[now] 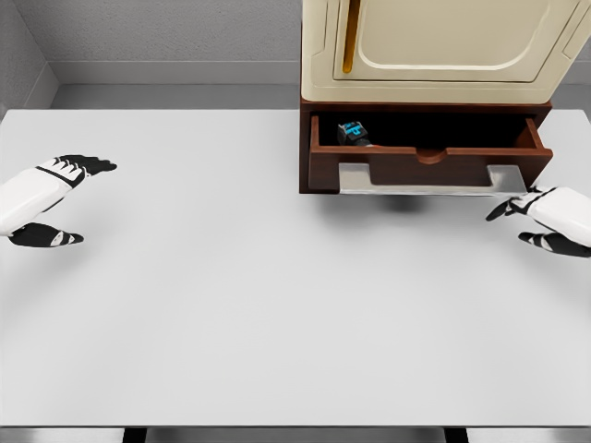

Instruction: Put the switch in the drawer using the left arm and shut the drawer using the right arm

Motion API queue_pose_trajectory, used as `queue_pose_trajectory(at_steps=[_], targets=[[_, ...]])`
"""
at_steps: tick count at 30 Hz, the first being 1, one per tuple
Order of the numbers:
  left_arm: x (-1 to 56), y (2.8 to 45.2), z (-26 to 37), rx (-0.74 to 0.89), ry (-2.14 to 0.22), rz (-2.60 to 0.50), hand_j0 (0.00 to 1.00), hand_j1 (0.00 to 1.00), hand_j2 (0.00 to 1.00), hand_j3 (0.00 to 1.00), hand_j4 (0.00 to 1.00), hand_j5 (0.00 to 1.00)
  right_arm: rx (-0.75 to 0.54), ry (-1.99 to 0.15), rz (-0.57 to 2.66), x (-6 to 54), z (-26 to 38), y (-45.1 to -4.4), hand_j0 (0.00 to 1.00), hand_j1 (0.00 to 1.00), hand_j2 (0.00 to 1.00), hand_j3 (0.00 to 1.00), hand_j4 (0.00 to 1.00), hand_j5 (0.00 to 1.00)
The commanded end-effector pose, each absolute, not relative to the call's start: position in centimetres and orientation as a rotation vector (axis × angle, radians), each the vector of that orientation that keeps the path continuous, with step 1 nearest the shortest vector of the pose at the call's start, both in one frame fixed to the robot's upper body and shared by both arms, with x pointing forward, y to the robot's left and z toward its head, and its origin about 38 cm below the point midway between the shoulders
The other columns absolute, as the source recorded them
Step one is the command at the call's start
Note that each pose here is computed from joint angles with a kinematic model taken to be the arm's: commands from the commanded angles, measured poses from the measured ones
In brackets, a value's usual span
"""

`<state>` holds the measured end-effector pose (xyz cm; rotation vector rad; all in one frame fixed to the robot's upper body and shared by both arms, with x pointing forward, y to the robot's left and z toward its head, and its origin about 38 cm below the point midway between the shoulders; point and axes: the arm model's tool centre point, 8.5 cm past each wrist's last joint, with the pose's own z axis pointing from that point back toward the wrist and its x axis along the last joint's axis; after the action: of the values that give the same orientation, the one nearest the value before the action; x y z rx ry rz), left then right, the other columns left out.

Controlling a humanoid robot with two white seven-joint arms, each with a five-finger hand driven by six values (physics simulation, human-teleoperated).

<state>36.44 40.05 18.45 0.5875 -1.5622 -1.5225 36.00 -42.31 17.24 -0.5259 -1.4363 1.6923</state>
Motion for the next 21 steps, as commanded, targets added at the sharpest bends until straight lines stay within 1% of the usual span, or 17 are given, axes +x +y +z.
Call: queue_pose_trajectory(at_steps=[1,5,6,9,11,12,16,19,21], targets=[[36.4,40.1,18.5,0.585,-1.566,-1.516,1.00,1.00,1.00,1.00,1.00,1.00,-0.525,-1.433,1.687,36.0,17.3,-42.5,0.67,0.67,0.67,0.67,0.67,0.67],[36.4,40.1,18.5,0.585,-1.565,-1.515,1.00,1.00,1.00,1.00,1.00,1.00,-0.533,-1.410,1.702,35.7,17.5,-43.1,0.67,0.67,0.67,0.67,0.67,0.67],[36.4,40.1,18.5,0.584,-1.567,-1.514,1.00,1.00,1.00,1.00,1.00,1.00,-0.558,-1.379,1.731,35.6,18.4,-44.0,0.67,0.67,0.67,0.67,0.67,0.67],[36.4,40.1,18.5,0.585,-1.565,-1.515,1.00,1.00,1.00,1.00,1.00,1.00,-0.554,-1.371,1.743,35.3,18.5,-44.0,0.68,0.68,0.68,0.68,0.68,0.68],[36.4,40.1,18.5,0.584,-1.566,-1.513,1.00,1.00,1.00,1.00,1.00,1.00,-0.546,-1.395,1.781,35.1,19.3,-42.9,0.69,0.69,0.69,0.69,0.69,0.69],[36.4,40.1,18.5,0.584,-1.566,-1.513,1.00,1.00,1.00,1.00,1.00,1.00,-0.522,-1.394,1.808,34.4,19.2,-42.3,0.69,0.69,0.69,0.69,0.69,0.69],[36.4,40.1,18.5,0.584,-1.566,-1.513,1.00,1.00,1.00,1.00,1.00,1.00,-0.498,-1.370,1.877,33.4,19.7,-41.8,0.68,0.68,0.68,0.68,0.68,0.68],[36.5,40.1,18.4,0.584,-1.565,-1.513,1.00,1.00,1.00,1.00,1.00,1.00,-0.482,-1.377,1.913,32.9,20.1,-41.0,0.65,0.65,0.65,0.65,0.65,0.65],[36.5,40.3,18.3,0.583,-1.559,-1.510,1.00,1.00,1.00,1.00,1.00,1.00,-0.446,-1.392,1.965,32.0,20.5,-39.6,0.63,0.63,0.63,0.63,0.63,0.63]])
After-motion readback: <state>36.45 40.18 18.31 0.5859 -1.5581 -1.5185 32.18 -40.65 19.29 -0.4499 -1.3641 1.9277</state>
